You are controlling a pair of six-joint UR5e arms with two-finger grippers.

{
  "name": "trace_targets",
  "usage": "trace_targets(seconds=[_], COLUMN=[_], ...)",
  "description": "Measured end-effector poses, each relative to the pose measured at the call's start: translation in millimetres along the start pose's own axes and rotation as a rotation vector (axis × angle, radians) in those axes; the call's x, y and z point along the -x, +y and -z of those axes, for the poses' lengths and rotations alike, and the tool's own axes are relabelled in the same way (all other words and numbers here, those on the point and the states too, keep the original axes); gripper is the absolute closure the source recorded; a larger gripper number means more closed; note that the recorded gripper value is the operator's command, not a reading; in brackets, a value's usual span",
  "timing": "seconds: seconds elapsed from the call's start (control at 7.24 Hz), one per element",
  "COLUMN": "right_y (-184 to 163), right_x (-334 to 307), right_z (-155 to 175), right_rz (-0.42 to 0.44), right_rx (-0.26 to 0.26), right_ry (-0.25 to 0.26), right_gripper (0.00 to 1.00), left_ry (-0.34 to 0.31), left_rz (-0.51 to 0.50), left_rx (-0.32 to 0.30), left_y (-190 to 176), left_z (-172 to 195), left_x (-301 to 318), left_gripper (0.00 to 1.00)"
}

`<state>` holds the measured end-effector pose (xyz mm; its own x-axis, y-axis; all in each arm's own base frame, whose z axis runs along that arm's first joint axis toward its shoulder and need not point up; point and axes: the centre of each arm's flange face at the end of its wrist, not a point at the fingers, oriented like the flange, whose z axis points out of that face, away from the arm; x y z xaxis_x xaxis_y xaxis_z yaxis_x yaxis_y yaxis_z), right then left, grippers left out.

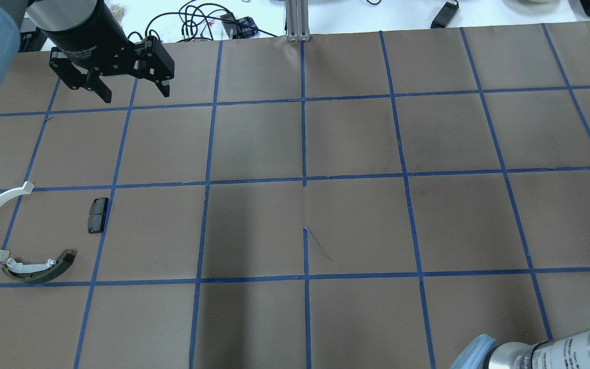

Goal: Place bearing gear from tray to pile

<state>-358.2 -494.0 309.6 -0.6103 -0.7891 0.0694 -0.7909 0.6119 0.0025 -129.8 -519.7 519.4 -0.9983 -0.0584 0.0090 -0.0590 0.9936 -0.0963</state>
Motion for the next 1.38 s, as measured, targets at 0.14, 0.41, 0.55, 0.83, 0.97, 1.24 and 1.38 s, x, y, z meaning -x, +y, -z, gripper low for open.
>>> trace_targets(seconds=[0.14,0.41,0.55,0.83,0.97,1.24,1.38], right_y=[7.0,14.9,16.6,18.7,19.0,21.1,21.8], right_x=[-6.0,-13.2,-17.0,-22.4,-22.3,-18.8,-17.7], right_z=[-15.6,-50.7,-68.7,-93.0,-100.5,-110.1,-114.9], right_rz=[0.073,0.123,0.128,0.126,0.116,0.078,0.071], right_rx=[0.002,-0.006,-0.008,-0.007,-0.006,0.017,0.023], right_ry=[-0.009,-0.053,-0.066,-0.069,-0.077,-0.100,-0.111], right_gripper=[0.05,0.11,0.20,0.38,0.40,0.41,0.41], left_ry=[0.000,0.000,0.000,0.000,0.000,0.000,0.001], left_rz=[0.000,0.000,0.000,0.000,0.001,0.001,0.001], left_rx=[0.000,0.000,0.001,0.000,-0.001,-0.001,-0.001], left_y=[-0.1,-0.2,0.0,0.2,0.1,0.2,0.4], left_z=[0.2,0.1,-0.3,0.0,0.3,0.4,0.6], left_x=[0.0,0.0,0.0,0.0,0.0,0.0,-0.1], left_gripper=[0.00,0.00,0.00,0.00,0.00,0.00,0.00])
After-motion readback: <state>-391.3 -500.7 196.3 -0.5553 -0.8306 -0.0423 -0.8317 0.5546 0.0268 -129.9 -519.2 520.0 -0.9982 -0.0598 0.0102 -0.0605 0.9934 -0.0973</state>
